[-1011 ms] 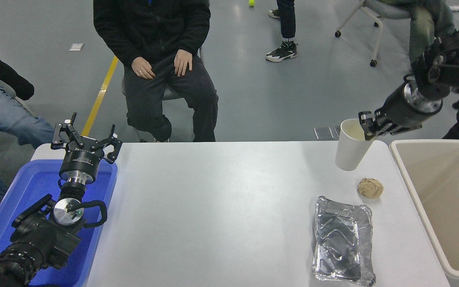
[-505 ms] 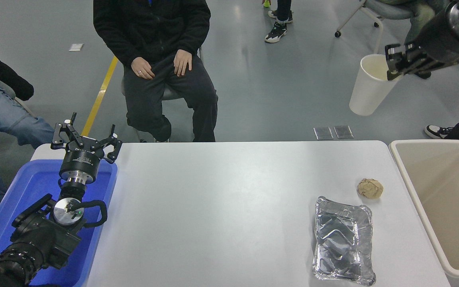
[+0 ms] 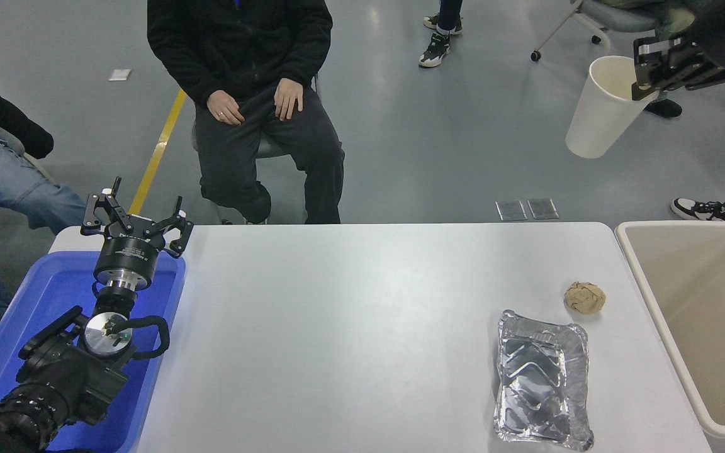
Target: Pick up paper cup place in dustbin
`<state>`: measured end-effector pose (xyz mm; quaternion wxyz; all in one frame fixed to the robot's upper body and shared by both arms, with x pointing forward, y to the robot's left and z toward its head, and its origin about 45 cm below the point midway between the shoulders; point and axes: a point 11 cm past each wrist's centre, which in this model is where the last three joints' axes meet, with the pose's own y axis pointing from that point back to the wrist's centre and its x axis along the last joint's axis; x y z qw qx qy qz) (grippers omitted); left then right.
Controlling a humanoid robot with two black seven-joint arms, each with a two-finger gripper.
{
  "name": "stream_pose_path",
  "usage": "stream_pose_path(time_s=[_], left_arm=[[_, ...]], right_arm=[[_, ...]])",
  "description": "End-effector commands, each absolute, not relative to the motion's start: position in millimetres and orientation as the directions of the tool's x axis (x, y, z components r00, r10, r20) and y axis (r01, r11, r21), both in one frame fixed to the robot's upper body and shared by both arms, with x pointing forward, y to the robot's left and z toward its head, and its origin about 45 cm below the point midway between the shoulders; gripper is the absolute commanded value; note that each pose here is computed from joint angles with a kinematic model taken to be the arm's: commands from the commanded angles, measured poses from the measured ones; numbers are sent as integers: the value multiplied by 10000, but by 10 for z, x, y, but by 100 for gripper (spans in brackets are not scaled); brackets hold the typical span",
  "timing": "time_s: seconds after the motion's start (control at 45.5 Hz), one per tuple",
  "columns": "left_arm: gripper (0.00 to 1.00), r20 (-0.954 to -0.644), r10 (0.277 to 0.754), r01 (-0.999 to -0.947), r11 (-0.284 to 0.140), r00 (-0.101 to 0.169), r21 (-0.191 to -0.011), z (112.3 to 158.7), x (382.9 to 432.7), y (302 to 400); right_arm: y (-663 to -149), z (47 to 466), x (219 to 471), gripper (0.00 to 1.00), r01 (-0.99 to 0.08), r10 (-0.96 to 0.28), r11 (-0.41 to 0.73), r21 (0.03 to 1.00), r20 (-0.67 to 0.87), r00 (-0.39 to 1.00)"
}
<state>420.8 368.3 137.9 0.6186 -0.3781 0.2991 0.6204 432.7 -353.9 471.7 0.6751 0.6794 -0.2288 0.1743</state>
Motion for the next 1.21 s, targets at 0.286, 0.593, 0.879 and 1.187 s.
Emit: stream_pose_path(time_s=[0.286,0.593,0.879,1.187], left_arm=[[99,-8394,5411,-9937,-562,513,-969,1380,4208,3684],[99,-8394,5411,-9937,-562,513,-969,1380,4208,3684],[99,-8389,5418,-9938,-550,514,-964,1379,4208,3682],[99,-8389,5418,-9938,-550,514,-964,1379,4208,3682]], right_arm=[[-4604,4529,4064,0,-5377,-2356,1316,8328,5531,7991],[-5462,4218,3798,0,-4904,-3909,2539,8337,5522,7364],[-6152,3859,3423,0,-4487,-5376,3273,8316,5544,6354],[-6541,3241,3020,0,-3821,-6536,3375,8603,5063,5626]])
